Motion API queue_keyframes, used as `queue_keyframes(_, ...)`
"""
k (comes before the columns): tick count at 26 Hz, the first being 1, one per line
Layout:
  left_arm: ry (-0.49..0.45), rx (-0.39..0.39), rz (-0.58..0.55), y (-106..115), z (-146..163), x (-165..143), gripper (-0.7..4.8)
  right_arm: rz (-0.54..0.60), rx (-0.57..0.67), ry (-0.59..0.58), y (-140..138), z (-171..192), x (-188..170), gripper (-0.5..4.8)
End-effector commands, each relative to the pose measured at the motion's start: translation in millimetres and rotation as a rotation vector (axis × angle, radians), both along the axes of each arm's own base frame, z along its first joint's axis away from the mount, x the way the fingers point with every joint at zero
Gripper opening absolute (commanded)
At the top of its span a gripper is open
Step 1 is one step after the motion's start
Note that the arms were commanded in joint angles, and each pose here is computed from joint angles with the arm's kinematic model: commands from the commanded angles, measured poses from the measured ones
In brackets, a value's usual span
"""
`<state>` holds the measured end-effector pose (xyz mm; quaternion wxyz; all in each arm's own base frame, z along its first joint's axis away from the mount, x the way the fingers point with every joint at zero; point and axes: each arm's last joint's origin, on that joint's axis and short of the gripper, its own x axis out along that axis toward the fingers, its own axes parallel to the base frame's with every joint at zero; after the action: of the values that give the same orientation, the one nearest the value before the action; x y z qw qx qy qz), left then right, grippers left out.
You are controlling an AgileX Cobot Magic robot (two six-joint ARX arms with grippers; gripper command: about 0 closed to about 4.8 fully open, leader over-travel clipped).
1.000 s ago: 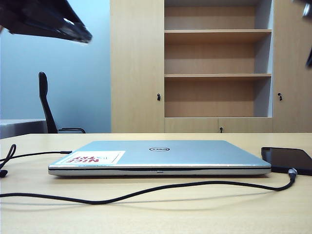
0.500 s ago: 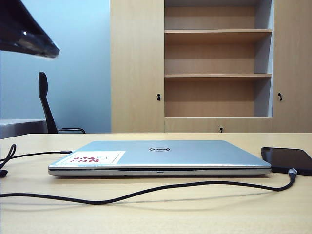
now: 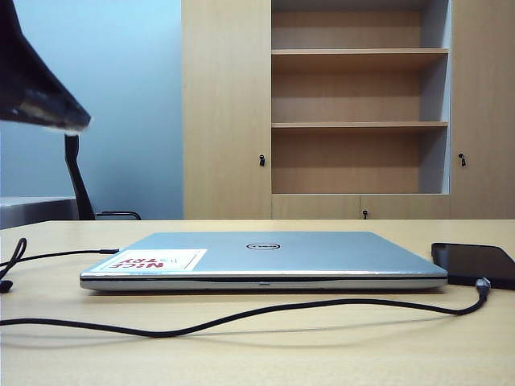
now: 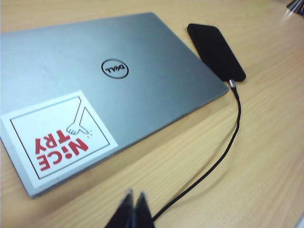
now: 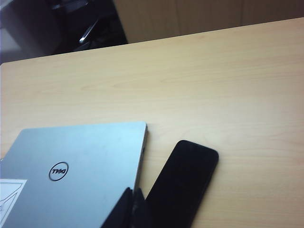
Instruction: Pick up the charging cable and the phone, plug the charging cable into the charging port on the phone, and finally place them back on the table.
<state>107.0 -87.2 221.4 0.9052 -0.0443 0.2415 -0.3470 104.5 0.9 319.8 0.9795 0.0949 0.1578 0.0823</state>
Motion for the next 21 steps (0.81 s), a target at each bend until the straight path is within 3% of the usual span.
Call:
queue_keyframes(1,-0.029,-0.019,-0.002,-0.6,-1.9,0.9,-0.05,-0.028,-0.012,-0.138,-0.3,-8.2,-8.5,-0.01)
queue_keyframes(8,-0.057,-0.04,-0.002,-1.5,-8.5,2.1,-0.05,-0.05,-0.024,-0.336,0.1,-55.8,-24.7,-0.01)
queue_keyframes(13,-0.061,-0.044,-0.002,-1.4,-21.2,2.0,-0.05,-0.133,-0.034,-0.364,-2.0,-94.0,-29.1,-0.01)
queue_keyframes(21,-0.058,-0.042,-0.002,-0.9,-31.1,1.3,-0.05,-0.253,-0.112,-0.393,-6.0,-100.9,-24.2,-0.01)
